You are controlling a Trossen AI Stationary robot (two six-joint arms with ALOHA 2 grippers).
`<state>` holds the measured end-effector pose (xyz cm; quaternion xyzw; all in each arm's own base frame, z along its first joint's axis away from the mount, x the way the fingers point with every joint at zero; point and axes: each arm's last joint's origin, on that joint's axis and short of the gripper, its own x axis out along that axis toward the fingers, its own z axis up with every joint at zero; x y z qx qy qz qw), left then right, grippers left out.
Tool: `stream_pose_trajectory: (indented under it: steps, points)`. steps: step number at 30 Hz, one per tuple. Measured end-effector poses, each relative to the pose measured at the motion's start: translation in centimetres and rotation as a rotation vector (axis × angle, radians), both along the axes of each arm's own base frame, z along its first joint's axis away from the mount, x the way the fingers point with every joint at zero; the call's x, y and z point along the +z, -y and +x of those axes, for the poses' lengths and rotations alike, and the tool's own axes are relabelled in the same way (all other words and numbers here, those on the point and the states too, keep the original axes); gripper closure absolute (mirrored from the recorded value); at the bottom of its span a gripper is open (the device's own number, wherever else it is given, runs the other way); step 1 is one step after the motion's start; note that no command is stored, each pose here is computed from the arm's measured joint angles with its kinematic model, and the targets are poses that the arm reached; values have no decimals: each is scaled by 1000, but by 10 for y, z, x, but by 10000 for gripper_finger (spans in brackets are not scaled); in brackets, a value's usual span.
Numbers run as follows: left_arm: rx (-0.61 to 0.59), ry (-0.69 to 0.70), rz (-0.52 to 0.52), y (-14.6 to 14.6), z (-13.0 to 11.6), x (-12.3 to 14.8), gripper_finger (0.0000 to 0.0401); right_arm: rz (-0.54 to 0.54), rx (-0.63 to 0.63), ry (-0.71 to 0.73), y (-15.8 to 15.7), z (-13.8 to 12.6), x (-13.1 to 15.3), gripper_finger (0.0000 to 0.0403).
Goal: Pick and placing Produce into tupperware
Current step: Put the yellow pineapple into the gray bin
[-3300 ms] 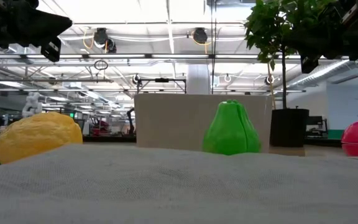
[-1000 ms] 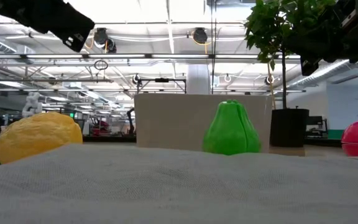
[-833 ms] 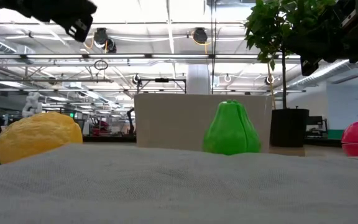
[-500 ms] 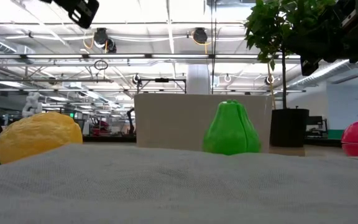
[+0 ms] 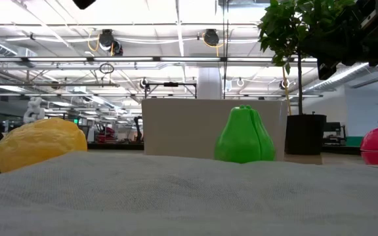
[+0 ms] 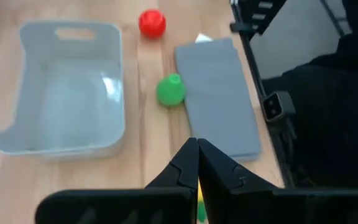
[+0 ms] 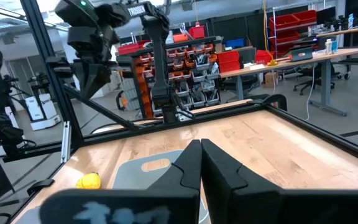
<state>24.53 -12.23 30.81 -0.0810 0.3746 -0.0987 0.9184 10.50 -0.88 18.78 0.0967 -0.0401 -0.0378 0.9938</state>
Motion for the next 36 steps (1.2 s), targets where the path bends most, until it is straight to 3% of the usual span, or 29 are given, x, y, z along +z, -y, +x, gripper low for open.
stream_pose_trajectory:
  steps: [8,19,30,36]
  points:
    - [31,-231,-33,15,23,-3,395,3,0,-30,0,0,-3,403]
    - [70,-484,-135,29,43,-40,398,55,3,-32,0,0,-4,403]
    - [90,-517,-130,27,51,-52,399,50,3,-33,0,0,-4,403]
    - [90,-504,-123,20,55,-52,371,48,2,-33,0,0,-4,403]
